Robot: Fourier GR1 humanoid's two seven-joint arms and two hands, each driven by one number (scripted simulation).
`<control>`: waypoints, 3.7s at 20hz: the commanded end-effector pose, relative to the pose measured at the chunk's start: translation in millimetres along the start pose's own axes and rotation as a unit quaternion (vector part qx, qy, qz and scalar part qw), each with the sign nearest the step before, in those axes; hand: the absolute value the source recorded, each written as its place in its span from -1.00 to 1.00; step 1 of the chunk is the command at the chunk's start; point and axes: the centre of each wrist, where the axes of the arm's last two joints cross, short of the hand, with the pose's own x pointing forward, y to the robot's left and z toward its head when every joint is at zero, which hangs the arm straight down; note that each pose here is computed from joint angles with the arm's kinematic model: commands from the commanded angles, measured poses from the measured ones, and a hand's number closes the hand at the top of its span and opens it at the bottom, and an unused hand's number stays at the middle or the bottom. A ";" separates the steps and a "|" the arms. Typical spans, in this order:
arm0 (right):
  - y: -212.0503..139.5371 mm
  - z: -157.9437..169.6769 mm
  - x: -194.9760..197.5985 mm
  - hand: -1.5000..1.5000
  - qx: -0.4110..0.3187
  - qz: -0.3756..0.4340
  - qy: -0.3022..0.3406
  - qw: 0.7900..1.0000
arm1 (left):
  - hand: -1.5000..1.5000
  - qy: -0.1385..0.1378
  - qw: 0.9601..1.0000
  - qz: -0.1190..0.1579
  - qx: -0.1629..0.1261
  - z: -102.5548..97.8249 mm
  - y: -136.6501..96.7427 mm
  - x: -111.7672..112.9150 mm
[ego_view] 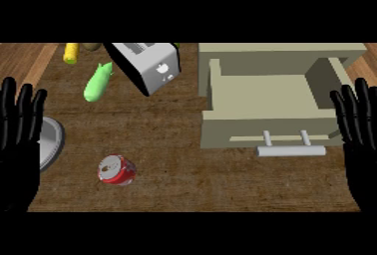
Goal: Pick up the can, place it into the drawer and close the drawer
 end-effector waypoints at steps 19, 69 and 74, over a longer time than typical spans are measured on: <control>-54.2 59.3 12.3 -1.00 -0.109 0.024 0.172 0.979 | -1.00 0.209 0.974 -0.021 -0.088 67.4 30.8 65.4; -127.6 133.8 37.7 -1.00 -0.112 0.001 0.167 0.980 | -1.00 0.324 0.943 0.073 0.005 66.5 28.9 -74.5; -122.5 150.8 38.0 -1.00 -0.113 0.005 0.166 0.980 | -1.00 0.321 0.945 0.053 0.044 96.5 24.5 -109.6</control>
